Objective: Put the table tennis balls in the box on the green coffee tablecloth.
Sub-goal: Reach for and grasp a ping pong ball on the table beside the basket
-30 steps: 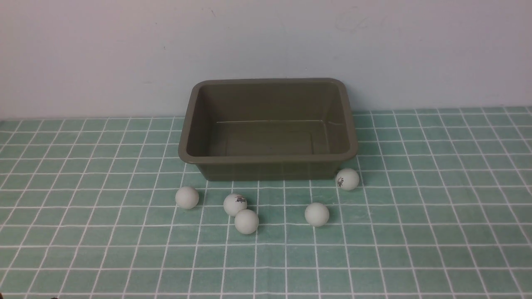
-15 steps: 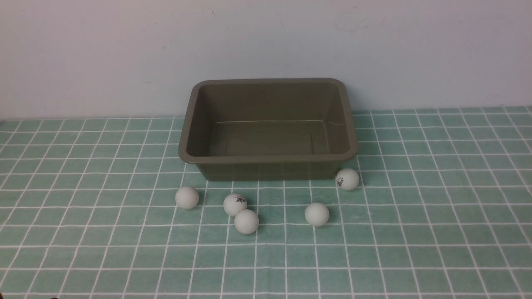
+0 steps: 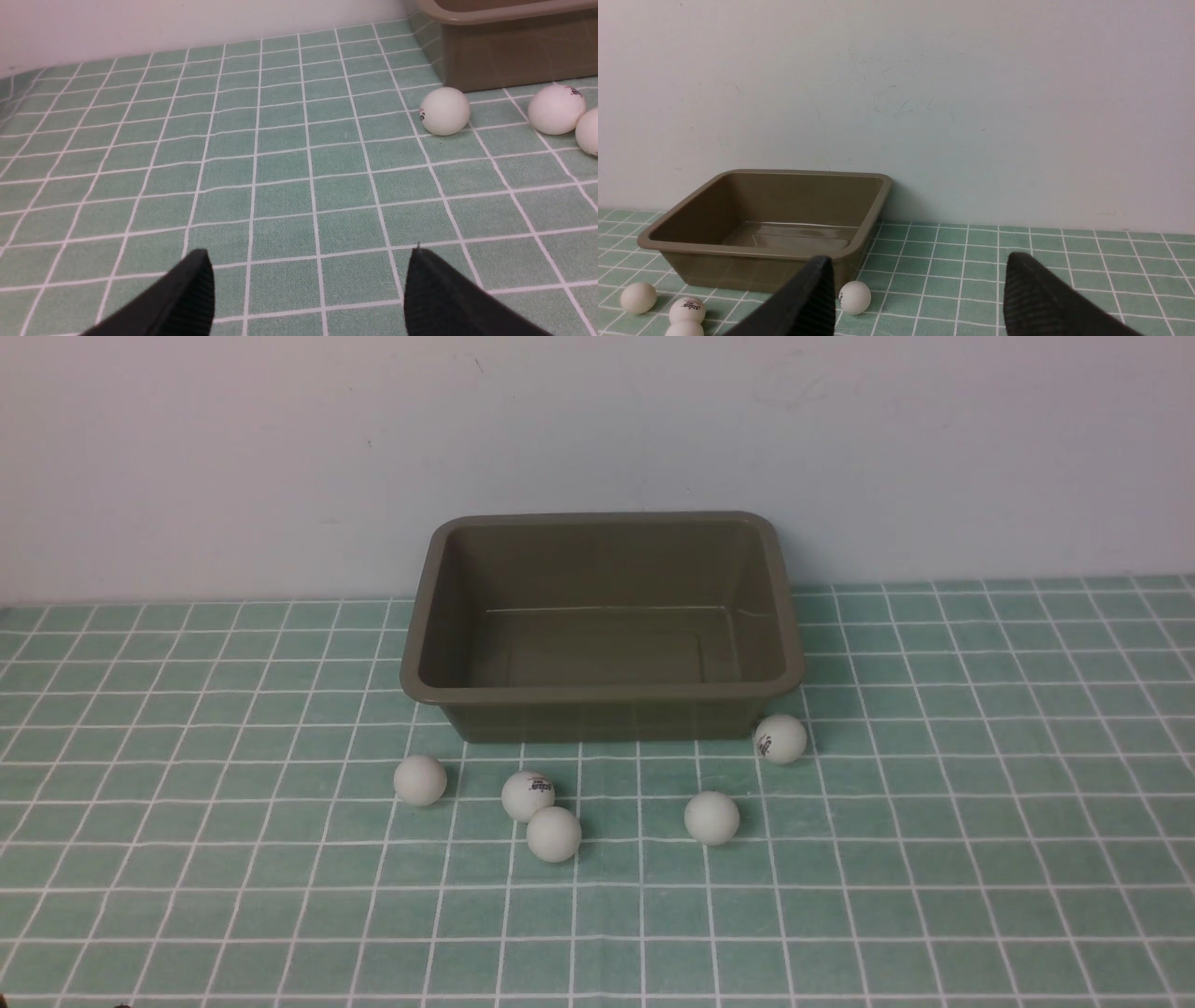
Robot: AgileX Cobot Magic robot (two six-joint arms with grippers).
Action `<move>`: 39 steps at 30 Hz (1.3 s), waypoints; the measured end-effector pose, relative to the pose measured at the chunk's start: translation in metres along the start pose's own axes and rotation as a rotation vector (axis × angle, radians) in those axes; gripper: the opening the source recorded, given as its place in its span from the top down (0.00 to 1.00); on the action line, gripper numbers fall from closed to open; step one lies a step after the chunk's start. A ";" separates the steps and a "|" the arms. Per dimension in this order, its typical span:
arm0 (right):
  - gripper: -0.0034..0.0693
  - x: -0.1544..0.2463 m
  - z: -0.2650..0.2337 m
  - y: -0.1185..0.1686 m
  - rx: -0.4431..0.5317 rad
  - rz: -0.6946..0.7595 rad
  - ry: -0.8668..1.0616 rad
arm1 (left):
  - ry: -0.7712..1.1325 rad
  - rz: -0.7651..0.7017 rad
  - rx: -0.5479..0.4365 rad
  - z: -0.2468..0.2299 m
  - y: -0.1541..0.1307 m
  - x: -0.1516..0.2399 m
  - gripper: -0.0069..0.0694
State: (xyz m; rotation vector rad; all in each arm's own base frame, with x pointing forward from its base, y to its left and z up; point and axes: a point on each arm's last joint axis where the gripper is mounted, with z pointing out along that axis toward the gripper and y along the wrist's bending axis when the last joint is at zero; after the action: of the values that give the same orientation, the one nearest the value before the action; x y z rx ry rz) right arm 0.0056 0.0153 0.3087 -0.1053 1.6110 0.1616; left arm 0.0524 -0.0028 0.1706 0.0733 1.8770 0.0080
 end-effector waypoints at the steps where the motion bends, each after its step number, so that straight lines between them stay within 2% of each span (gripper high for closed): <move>1: 0.34 0.000 0.000 0.000 0.000 0.000 0.000 | 0.000 0.000 0.000 0.000 0.000 0.000 0.26; 7: 0.34 0.001 0.000 0.000 -0.004 0.001 0.015 | -0.017 -0.023 0.005 0.000 -0.001 -0.001 0.26; 13: 0.34 0.003 0.000 0.001 -0.007 0.001 0.033 | -0.139 -0.295 0.059 -0.001 -0.003 -0.013 0.26; 26: 0.34 0.008 0.000 0.002 -0.019 0.001 0.092 | -0.287 -0.594 0.109 -0.006 -0.002 -0.030 0.26; 32: 0.34 0.009 0.000 0.002 -0.021 0.001 0.102 | -0.263 -0.487 0.198 -0.026 -0.010 -0.065 0.26; 39: 0.34 0.009 0.000 0.002 -0.021 0.001 0.102 | -0.072 -0.338 0.264 -0.027 -0.019 -0.088 0.26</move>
State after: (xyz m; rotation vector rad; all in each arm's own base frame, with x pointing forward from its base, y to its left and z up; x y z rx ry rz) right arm 0.0043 0.0174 0.2995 -0.1313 1.7115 0.1763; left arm 0.0520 -0.0254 0.2616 -0.0626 1.7888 -0.4692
